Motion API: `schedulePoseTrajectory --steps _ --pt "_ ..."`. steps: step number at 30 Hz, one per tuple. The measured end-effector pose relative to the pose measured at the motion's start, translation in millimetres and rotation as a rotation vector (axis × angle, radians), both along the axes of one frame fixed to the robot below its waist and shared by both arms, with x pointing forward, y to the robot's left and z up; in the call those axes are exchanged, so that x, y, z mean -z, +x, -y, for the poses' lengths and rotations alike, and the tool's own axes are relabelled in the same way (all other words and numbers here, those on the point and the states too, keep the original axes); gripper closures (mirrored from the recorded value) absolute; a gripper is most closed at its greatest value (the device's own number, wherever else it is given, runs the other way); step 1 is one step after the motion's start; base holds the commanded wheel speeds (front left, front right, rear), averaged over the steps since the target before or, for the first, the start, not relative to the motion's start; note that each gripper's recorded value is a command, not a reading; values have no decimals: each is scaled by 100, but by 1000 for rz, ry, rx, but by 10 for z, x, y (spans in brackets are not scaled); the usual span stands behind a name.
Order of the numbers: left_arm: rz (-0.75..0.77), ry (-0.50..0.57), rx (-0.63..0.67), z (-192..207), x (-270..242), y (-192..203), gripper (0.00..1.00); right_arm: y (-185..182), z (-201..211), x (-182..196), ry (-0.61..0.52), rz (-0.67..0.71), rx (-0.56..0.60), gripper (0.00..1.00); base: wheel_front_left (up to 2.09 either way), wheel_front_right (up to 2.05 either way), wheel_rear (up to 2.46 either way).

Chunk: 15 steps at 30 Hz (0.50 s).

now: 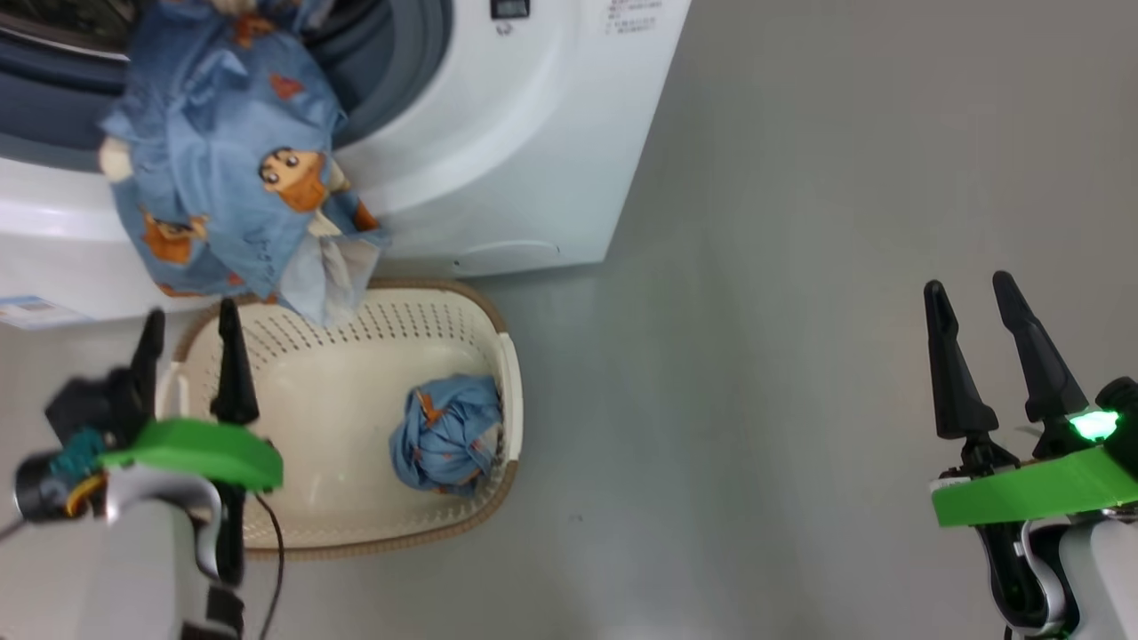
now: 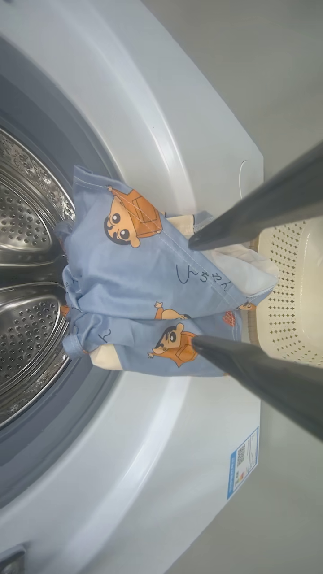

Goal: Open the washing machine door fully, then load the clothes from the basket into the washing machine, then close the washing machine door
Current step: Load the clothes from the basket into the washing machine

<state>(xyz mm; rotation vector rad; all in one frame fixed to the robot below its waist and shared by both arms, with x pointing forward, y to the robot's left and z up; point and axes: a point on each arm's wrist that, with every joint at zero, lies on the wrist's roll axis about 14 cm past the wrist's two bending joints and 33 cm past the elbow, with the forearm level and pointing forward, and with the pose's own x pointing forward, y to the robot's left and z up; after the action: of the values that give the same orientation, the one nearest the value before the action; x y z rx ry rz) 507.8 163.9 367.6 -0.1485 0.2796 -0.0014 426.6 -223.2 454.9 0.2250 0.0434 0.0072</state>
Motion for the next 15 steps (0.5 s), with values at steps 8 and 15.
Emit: schedulePoseTrajectory --steps 8,15 --pt "-53 -24 8 34 263 401 0 148 32 157 -8 -27 5 0 0 0 0" --pt "-80 -16 18 40 432 670 0 209 65 290 -12 -54 15 0 0 0 0"
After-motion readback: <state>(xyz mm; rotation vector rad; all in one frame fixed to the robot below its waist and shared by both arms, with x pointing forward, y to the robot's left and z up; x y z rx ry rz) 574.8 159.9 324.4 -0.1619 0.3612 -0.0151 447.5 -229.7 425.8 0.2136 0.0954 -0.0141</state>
